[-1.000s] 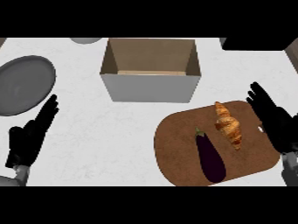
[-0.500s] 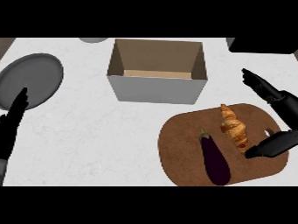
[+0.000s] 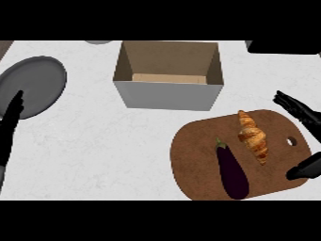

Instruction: Pick the croissant from the cutting board and place it in the cardboard box

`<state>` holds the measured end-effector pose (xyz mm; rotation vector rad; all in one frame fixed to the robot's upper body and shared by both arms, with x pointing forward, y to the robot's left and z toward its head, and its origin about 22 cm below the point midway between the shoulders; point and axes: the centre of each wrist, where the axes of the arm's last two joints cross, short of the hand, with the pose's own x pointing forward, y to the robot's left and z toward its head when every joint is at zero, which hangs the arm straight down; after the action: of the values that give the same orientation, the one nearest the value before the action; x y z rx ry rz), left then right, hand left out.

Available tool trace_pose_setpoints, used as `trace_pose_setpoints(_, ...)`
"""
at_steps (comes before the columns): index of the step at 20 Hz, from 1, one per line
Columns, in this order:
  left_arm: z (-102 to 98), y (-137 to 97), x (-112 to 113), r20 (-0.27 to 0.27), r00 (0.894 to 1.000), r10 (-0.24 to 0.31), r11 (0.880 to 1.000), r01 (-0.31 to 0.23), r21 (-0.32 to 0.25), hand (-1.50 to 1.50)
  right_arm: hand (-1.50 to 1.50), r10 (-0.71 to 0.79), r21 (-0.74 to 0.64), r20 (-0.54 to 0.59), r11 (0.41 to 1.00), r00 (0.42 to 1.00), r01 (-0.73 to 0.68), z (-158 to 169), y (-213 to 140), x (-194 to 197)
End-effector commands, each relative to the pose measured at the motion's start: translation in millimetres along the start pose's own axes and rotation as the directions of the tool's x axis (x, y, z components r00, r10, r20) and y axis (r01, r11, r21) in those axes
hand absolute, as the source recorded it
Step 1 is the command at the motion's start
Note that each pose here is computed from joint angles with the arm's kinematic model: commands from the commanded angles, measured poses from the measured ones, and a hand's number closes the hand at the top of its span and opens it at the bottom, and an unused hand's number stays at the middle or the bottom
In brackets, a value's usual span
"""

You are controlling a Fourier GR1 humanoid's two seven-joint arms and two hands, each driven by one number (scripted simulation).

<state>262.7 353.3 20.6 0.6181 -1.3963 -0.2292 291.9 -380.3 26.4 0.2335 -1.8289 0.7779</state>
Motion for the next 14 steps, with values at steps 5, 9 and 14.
trace_pose_setpoints(5,-4,-4,0,-0.003,1.000,-0.006,1.000,0.006,-0.003,0.00,-1.50,0.370,0.272,0.030,0.891,0.928,-0.364,-21,-55,23)
trace_pose_setpoints(9,-4,-17,1,-0.008,1.000,0.002,1.000,-0.002,-0.008,0.00,-1.50,0.460,0.414,0.016,0.805,0.888,-0.425,-31,-62,23)
trace_pose_setpoints(14,-7,-9,11,-0.008,1.000,0.002,1.000,-0.002,0.002,0.00,-1.50,0.598,0.572,-0.001,0.658,0.802,-0.490,-78,-51,32)
